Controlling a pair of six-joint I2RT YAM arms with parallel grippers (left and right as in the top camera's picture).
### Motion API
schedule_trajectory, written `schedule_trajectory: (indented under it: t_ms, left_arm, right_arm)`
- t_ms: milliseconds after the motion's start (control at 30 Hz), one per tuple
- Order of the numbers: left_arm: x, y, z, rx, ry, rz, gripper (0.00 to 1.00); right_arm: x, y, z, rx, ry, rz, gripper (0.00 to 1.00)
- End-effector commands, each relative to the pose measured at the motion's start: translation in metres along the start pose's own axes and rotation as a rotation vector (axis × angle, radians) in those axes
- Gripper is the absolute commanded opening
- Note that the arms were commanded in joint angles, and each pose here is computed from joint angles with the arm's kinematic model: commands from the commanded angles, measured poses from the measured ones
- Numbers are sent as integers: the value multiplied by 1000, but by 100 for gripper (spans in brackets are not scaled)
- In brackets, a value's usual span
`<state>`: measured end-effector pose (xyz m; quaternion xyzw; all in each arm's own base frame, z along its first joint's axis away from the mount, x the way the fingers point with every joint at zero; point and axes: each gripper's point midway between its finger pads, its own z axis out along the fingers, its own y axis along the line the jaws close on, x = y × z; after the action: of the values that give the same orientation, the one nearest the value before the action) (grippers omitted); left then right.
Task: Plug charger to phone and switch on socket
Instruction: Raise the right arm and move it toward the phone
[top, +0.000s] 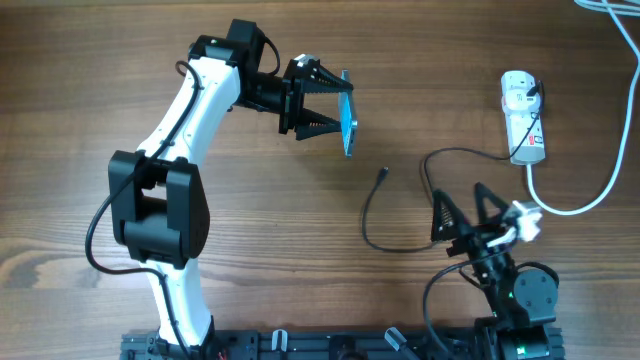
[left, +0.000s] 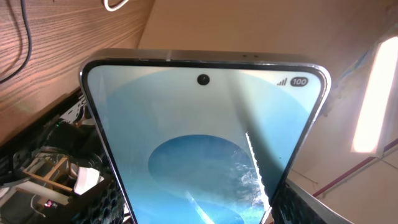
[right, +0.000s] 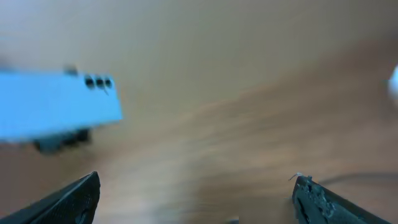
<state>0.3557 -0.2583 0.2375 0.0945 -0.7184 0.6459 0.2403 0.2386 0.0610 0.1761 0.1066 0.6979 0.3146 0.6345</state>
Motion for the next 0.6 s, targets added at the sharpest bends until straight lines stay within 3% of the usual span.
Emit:
schedule_trajectory:
  t_ms: [0,133,233,367,467,567]
  left_arm:
    - [14,-23,-4,53,20,49,69]
    - [14,-23,-4,53,20,50,69]
    - [14,-23,-4,53,20,50,69]
    - [14,-23,-4,53,20,50,69]
    - [14,-23,-4,53,20,50,69]
    - [14,-23,-4,53,20,50,69]
  right_arm:
    - [2,6,0,-27,20,599,99]
    - [2,26,-2,-126,68,557,100]
    - [-20,58,-9,-279,13,318,100]
    - [-52,82,-17,-311,-63,84,100]
    - [-72,84,-14,-217,-55,-36,100]
    - [-93,69,-7,0,13,-95,100]
